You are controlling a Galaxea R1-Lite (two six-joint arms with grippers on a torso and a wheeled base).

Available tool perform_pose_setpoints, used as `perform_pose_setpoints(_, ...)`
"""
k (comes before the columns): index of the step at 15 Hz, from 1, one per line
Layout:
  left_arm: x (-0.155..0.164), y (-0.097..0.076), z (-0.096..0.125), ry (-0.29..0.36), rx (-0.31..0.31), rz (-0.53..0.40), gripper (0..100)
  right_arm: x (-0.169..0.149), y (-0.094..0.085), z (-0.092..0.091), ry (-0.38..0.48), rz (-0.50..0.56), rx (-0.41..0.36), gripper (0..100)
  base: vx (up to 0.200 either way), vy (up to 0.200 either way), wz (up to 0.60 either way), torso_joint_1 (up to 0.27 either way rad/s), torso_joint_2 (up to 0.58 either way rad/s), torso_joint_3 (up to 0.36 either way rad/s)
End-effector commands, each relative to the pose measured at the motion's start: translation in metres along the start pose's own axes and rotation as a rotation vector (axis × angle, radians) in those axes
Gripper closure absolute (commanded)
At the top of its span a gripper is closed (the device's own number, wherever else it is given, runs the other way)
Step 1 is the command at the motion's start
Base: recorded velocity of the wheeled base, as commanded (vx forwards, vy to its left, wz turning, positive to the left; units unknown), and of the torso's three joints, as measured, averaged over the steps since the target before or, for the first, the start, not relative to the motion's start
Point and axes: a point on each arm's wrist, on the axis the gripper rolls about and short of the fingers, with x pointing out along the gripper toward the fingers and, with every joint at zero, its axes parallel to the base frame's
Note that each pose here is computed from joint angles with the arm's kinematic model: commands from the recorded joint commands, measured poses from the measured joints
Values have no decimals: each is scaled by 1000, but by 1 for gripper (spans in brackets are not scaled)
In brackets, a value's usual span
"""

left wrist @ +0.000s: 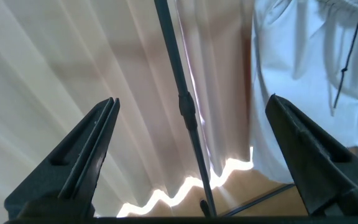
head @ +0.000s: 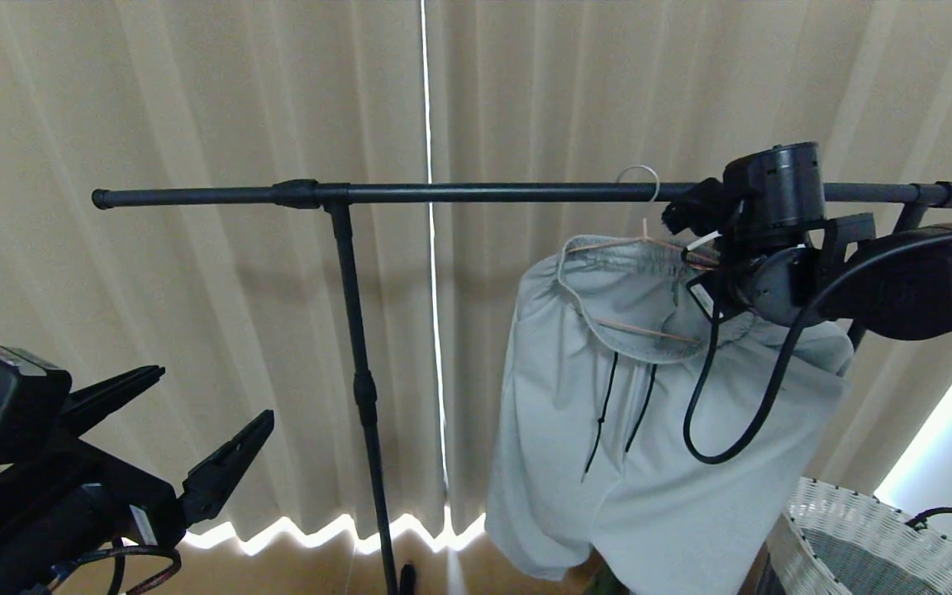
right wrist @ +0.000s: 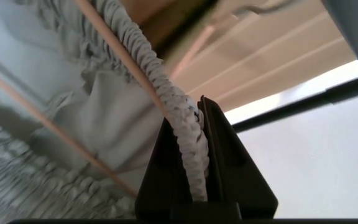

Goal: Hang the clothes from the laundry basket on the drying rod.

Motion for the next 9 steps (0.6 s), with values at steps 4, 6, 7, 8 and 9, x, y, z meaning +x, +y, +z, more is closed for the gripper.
perform_pose_setpoints(4, 0, 0, 0, 0, 0, 0, 0, -11, 12, 4, -28, 33, -17, 100, 0, 0, 0, 0, 0, 0)
perform_pose_setpoints(6, 0, 0, 0, -2, -1, 1, 0, -11, 12, 5, -29, 34, -16, 100, 0, 0, 0, 0, 0, 0)
perform_pose_setpoints(7, 0, 0, 0, -2, -1, 1, 0, -11, 12, 4, -29, 36, -18, 100, 0, 0, 0, 0, 0, 0)
perform_pose_setpoints(8, 0, 0, 0, 0, 0, 0, 0, -11, 12, 5, -31, 37, -17, 100, 0, 0, 0, 0, 0, 0)
perform_pose_setpoints(9, 0, 0, 0, 0, 0, 0, 0, -11, 12, 5, -31, 37, -17, 100, 0, 0, 0, 0, 0, 0)
